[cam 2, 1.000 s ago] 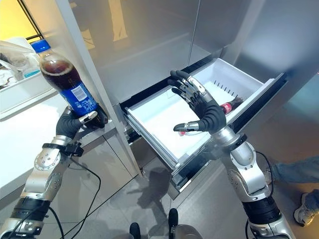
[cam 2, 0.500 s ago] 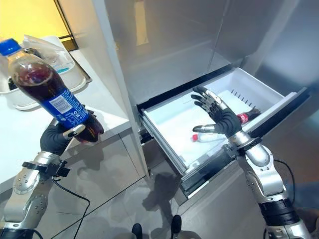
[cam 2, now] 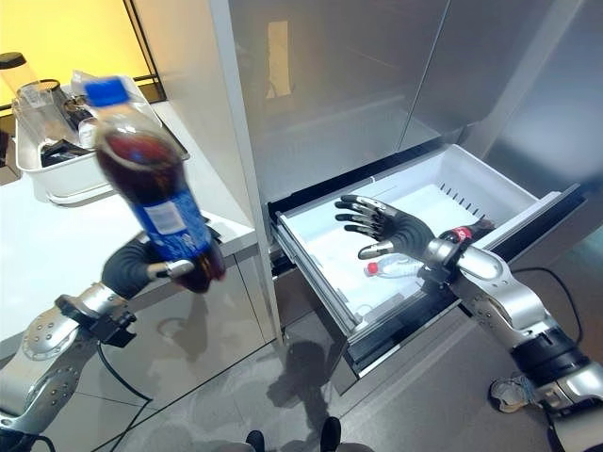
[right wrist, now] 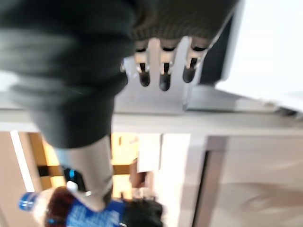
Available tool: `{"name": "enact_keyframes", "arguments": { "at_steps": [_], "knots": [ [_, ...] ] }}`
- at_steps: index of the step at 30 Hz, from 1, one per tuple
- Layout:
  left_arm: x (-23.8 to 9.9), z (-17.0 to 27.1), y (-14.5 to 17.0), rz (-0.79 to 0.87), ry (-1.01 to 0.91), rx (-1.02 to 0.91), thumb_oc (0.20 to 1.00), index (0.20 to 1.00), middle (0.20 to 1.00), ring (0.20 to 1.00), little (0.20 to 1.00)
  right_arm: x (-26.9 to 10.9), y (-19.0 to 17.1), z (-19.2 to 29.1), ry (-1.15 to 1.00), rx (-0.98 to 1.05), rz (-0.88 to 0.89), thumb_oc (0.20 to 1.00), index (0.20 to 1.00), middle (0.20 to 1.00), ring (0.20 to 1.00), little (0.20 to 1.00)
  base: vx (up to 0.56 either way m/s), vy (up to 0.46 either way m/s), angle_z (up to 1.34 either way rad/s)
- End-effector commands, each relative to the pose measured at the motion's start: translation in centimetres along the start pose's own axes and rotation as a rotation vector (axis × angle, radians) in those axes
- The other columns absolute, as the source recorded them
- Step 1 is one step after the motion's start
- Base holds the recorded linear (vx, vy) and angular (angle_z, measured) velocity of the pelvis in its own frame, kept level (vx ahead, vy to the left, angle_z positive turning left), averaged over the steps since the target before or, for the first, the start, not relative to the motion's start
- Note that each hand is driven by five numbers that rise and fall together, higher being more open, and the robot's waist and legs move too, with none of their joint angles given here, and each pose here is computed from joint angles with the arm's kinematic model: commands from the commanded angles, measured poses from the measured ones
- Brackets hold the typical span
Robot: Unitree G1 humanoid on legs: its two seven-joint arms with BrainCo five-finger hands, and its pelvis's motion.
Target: Take the drinks into the refrigerator
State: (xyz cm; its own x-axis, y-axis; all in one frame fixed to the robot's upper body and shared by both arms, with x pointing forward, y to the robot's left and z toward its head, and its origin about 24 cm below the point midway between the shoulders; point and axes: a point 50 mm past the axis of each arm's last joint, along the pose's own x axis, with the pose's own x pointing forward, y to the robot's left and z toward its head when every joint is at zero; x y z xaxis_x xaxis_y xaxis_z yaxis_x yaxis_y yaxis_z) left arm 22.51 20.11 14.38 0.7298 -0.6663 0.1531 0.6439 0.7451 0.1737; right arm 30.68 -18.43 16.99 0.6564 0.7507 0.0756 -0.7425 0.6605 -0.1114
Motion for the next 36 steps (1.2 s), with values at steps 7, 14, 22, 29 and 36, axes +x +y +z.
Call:
{"name": "enact_keyframes", "arguments": {
  "at_steps": [7, 14, 22, 29, 36],
  "knots": [
    [2.6, 3.6, -2.0, -0.217, -0.146, 0.036, 0.2, 0.2, 0.2, 0.2, 0.2, 3.9, 2.3, 3.3, -0.118, -0.011, 0.185, 1.0, 1.0, 1.0, 1.0, 1.0, 0.0, -0.003, -0.06],
    [3.8, 3.0, -2.6, -0.268, -0.122, 0.041, 0.2, 0.2, 0.2, 0.2, 0.2, 5.4, 5.4, 4.1, -0.18, 0.029, 0.324, 1.0, 1.0, 1.0, 1.0, 1.0, 0.0, -0.001, -0.01],
    [4.1, 2.4, -2.7, -0.276, -0.09, 0.068, 0.2, 0.2, 0.2, 0.2, 0.2, 5.7, 9.6, 2.9, -0.137, 0.11, 0.526, 1.0, 1.0, 1.0, 1.0, 1.0, 0.0, 0.0, -0.07],
    [4.3, 2.0, -2.6, -0.267, -0.074, 0.111, 0.2, 0.2, 0.2, 0.2, 0.2, 6.2, 11.4, 3.2, -0.165, 0.132, 0.601, 1.0, 1.0, 1.0, 1.0, 1.0, 0.0, 0.0, 0.0],
    [4.6, 1.3, -2.6, -0.263, -0.056, 0.122, 0.2, 0.2, 0.2, 0.2, 0.2, 7.7, 12.7, 3.6, -0.236, 0.177, 0.609, 1.0, 1.0, 1.0, 1.0, 1.0, 0.0, 0.0, 0.0]
  ]
}}
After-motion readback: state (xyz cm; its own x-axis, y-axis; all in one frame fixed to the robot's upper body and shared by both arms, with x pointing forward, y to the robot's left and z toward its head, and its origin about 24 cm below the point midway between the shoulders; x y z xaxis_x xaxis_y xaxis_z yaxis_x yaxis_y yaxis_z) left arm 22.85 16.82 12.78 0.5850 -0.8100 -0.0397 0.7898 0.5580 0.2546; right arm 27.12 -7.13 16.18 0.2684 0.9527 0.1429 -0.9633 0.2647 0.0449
